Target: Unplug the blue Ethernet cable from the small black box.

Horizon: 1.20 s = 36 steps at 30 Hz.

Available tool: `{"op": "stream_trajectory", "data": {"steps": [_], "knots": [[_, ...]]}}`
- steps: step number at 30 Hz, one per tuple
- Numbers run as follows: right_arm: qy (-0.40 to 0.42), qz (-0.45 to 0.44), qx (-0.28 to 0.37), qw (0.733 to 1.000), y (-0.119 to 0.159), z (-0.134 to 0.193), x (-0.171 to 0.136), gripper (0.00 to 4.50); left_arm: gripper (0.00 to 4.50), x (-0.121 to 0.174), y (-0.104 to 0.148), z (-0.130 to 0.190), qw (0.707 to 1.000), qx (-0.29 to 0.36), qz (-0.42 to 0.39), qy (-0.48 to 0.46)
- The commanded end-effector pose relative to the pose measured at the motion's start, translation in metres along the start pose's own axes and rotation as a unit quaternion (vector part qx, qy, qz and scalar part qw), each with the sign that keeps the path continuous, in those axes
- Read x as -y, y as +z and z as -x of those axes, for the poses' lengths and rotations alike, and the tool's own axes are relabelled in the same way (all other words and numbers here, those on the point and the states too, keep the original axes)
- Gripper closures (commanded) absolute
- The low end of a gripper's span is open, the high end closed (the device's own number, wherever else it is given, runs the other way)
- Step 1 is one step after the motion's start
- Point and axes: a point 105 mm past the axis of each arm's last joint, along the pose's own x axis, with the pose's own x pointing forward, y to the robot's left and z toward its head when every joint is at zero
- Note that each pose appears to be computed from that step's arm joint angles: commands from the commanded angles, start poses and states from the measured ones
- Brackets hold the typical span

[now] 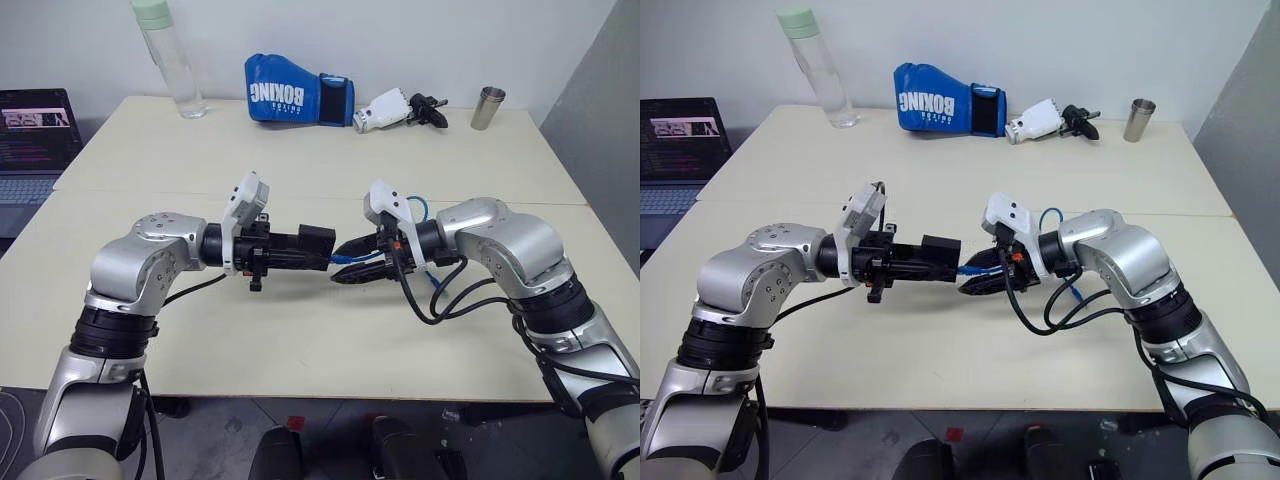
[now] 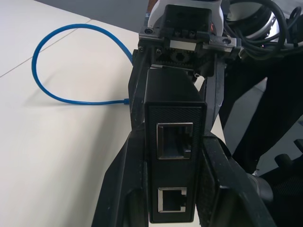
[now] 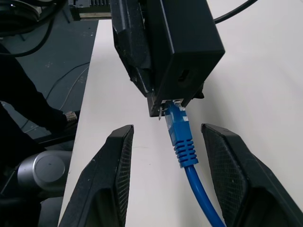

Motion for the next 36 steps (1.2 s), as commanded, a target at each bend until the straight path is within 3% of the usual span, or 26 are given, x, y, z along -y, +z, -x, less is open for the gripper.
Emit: {"op": "stream_trajectory", "data": {"steps": [1, 24, 27, 36], "knots": [[0.029, 0.005, 0.014, 0.999, 0.017, 0.008, -0.006, 2.1, 3.69, 0.004, 0.013, 0.004, 1.0, 0.004, -0.027, -0.008], [0.041, -0.051, 0.025, 0.998, 0.02, 0.006, 0.006, 2.1, 3.69, 0.008, 0.013, 0.0, 0.999, -0.004, -0.039, -0.011], [0.042, -0.055, 0.028, 0.997, 0.021, 0.006, 0.007, 2.49, 3.69, 0.008, 0.012, 0.0, 0.999, -0.008, -0.042, -0.012], [0.052, -0.06, 0.026, 0.997, 0.021, 0.005, 0.005, 4.3, 3.69, 0.011, 0.008, 0.002, 0.998, -0.021, -0.049, -0.017]]}}
